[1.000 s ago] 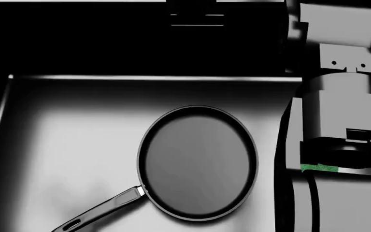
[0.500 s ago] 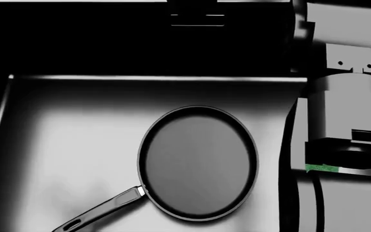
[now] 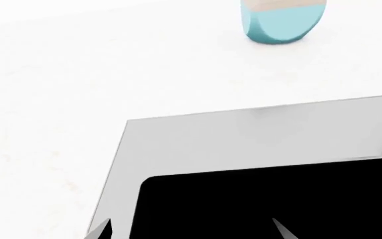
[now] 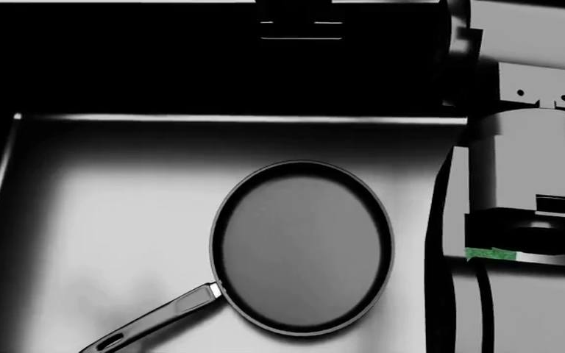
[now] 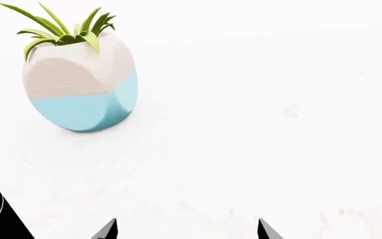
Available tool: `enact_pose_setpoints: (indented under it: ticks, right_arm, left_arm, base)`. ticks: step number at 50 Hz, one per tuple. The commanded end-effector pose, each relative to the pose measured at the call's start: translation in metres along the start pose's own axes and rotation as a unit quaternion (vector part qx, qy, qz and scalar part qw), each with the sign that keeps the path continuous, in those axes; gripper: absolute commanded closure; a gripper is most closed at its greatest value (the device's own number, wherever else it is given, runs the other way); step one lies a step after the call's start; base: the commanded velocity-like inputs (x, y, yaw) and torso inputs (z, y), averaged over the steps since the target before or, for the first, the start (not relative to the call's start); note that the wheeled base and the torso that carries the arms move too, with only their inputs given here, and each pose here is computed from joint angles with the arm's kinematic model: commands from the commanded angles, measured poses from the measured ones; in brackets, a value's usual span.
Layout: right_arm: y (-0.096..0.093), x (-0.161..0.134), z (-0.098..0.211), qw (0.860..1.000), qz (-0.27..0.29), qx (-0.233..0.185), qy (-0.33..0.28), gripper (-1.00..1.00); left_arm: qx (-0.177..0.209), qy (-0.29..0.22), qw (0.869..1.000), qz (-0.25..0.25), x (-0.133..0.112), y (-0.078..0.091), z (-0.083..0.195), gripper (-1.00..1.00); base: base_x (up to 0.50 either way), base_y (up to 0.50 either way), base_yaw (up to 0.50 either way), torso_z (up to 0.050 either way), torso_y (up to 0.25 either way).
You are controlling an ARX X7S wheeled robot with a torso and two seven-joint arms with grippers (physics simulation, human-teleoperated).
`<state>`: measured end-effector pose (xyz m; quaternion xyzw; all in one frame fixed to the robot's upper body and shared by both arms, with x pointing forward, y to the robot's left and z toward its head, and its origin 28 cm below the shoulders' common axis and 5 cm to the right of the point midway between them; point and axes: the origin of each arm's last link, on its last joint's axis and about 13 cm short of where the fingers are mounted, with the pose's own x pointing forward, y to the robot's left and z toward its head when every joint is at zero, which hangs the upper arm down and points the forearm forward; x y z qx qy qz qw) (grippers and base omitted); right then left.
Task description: Pick the pan and sponge and place them into the sink. Then turn on the water.
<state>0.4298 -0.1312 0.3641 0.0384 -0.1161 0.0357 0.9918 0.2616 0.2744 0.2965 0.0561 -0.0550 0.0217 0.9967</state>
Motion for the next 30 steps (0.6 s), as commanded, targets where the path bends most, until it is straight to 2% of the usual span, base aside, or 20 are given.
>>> enact_pose_setpoints:
  ticks: [1,7,30]
  right_arm:
    - [-0.0114,-0.0034,-0.0231,0.996,-0.046,-0.048,0.055,-1.00]
    - [-0.0112,-0.0034,-0.0232,0.996,-0.056,-0.046,0.055,-1.00]
    - [-0.0109,-0.0038,-0.0232,0.994,-0.078,-0.042,0.063,-1.00]
  left_arm:
    - [0.000,0.000,1.000,0.001,-0.0036,0.0040,0.0015,-1.00]
    - [-0.001,0.002,1.000,0.001,0.0003,-0.0003,0.0001,-1.00]
    - [0.001,0.002,1.000,0.001,-0.0005,0.0009,0.0018,-1.00]
  base:
    - [0.00,0.00,0.00,0.000,0.000]
    - [0.00,0.00,0.00,0.000,-0.004]
    - [0.00,0.00,0.00,0.000,-0.003]
